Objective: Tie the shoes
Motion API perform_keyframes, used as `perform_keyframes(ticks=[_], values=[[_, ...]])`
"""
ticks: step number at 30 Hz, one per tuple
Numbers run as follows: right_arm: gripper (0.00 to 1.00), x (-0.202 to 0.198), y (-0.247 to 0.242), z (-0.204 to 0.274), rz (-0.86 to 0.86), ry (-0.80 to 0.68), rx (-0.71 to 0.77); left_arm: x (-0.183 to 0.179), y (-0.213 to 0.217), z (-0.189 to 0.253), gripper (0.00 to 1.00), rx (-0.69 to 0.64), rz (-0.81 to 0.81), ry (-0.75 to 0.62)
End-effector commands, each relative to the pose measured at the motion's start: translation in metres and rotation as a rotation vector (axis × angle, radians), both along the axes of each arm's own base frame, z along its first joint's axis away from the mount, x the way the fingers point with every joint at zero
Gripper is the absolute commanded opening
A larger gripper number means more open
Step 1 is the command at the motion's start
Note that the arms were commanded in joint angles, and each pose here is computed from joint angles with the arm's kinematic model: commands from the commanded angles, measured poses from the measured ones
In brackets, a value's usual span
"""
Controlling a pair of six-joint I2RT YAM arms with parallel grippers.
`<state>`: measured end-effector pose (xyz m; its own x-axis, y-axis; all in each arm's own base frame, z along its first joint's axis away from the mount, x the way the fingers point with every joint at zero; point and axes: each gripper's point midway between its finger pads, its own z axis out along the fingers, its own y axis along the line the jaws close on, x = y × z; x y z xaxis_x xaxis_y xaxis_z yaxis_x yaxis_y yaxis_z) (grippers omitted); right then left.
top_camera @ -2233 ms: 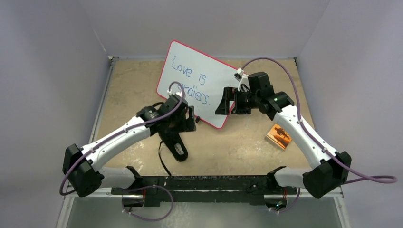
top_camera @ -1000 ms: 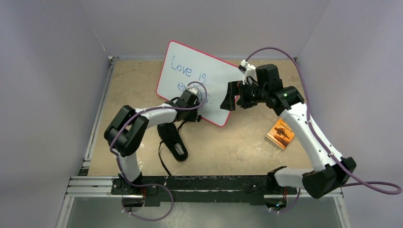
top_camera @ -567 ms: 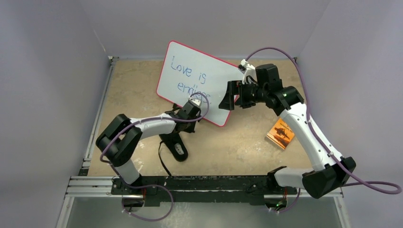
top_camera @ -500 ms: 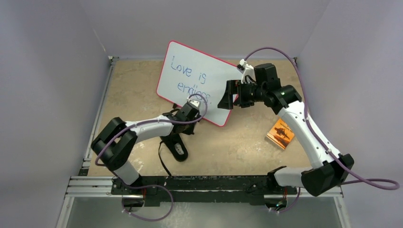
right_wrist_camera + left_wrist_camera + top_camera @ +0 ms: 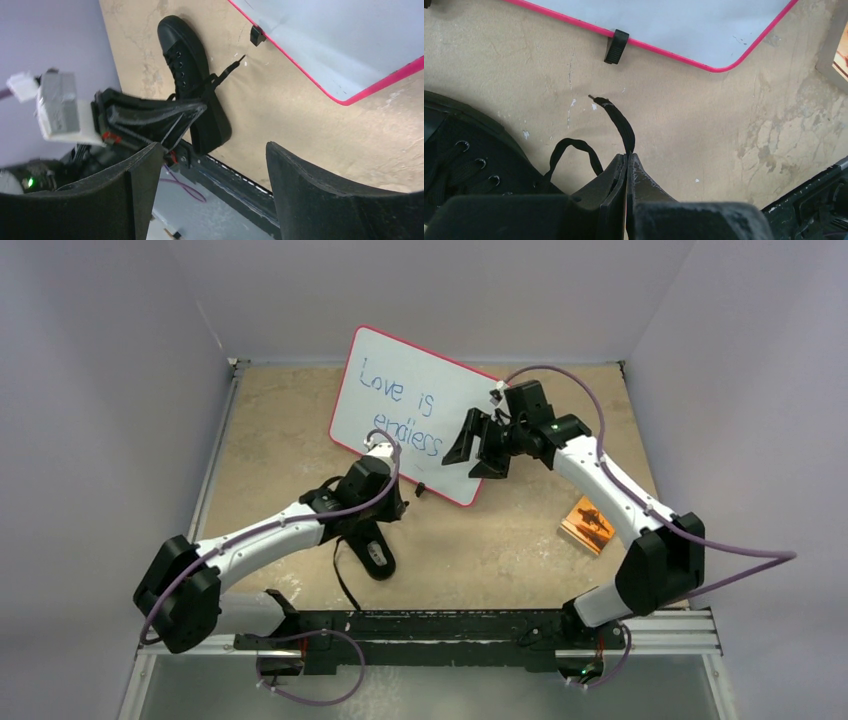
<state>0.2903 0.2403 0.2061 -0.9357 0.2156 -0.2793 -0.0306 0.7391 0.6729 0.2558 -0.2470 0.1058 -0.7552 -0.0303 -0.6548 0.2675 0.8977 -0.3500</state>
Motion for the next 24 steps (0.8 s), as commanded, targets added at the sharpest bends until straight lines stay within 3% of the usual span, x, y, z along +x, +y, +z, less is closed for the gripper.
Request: perform_keyframes(ticks=[1,12,17,24], values=[[0.77,0.01,0.022,0.002,-0.125,0.051,0.043,0.0,-0.004,0.028,0.0,-0.105,0.012,-0.055],[0.77,0.0,0.068,-0.049,-0.281,0.227,-0.029,-0.004,-0.004,0.062,0.0,-0.143,-0.007,-0.096],[0.7,-0.001,0.085,-0.068,-0.341,0.324,-0.015,-0.007,0.0,0.069,0.0,-0.129,-0.013,-0.099],[0.67,-0.003,0.123,-0.07,-0.302,0.369,0.027,-0.009,0.002,0.073,0.0,-0.139,-0.015,-0.111]])
